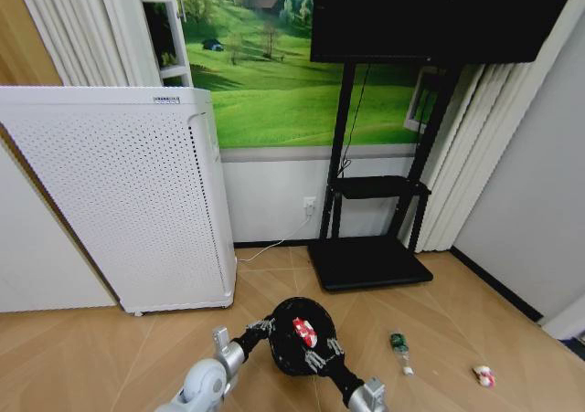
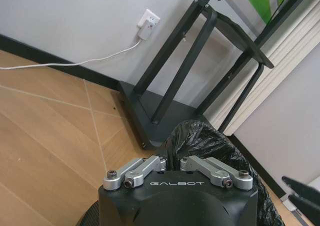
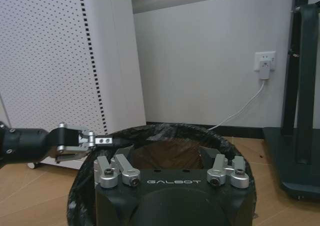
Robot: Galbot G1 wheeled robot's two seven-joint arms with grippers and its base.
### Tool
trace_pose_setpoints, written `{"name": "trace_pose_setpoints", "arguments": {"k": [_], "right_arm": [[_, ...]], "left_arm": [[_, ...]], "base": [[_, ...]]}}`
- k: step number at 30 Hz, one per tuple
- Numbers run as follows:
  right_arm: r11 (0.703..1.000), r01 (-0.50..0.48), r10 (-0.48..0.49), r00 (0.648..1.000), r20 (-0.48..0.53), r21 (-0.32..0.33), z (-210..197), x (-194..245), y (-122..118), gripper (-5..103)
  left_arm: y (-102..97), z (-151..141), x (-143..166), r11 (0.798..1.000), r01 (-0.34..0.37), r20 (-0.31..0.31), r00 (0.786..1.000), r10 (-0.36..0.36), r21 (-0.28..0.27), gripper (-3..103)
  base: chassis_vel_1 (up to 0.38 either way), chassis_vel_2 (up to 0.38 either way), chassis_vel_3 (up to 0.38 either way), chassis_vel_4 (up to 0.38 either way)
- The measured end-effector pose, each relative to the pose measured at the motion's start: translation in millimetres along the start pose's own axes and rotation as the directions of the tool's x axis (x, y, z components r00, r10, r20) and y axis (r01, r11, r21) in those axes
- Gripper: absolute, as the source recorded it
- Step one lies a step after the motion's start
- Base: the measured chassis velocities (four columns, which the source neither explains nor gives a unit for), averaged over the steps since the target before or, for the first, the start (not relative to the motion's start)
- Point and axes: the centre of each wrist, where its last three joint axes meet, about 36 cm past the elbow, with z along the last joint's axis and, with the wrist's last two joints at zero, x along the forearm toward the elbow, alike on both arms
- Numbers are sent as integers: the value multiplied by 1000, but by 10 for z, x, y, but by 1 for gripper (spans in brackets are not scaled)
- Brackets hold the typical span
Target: Pick up the trash bin and place the garbage on the floor into it.
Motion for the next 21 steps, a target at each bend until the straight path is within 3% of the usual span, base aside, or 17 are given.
{"name": "trace_pose_setpoints", "arguments": {"k": [4, 8, 10, 11, 12, 14, 17, 18, 21], "right_arm": [[999, -35, 36, 998, 43, -32, -35, -2, -10, 91], [997, -51, 54, 997, 62, -55, -66, -14, -28, 97], [988, -113, 122, 989, 86, -108, -168, -39, -155, 100], [984, -147, 155, 985, 77, -101, -221, -27, -288, 100], [984, -147, 155, 985, 77, -101, -221, -27, -288, 100], [981, -164, 172, 982, 75, -101, -253, -16, -364, 100], [981, -166, 174, 982, 76, -101, -255, -14, -367, 100], [981, -169, 177, 981, 74, -99, -253, 2, -372, 100], [980, -175, 181, 981, 67, -89, -239, 36, -389, 100]], "left_arm": [[0, 43, 69, 999, 41, 22, 999, -41, 2, 7], [7, 34, 111, 998, 65, 40, 997, -66, 10, 7], [71, -61, 289, 990, 133, 100, 986, -136, 39, 7], [203, -183, 543, 979, 198, 149, 968, -204, 52, 7], [203, -183, 543, 979, 198, 149, 968, -204, 52, 7], [360, -283, 889, 962, 264, 194, 942, -273, 70, 7], [390, -298, 968, 957, 279, 204, 935, -289, 74, 7], [411, -302, 1101, 948, 306, 220, 922, -318, 88, 7], [419, -284, 1227, 939, 326, 232, 910, -342, 105, 7]], "base": [[0, 0, 0, 0], [0, 0, 0, 0], [0, 0, 0, 0], [0, 0, 0, 0], [0, 0, 0, 0], [0, 0, 0, 0], [0, 0, 0, 0], [-50, -54, 37, 41], [-97, -88, 91, 55]]}}
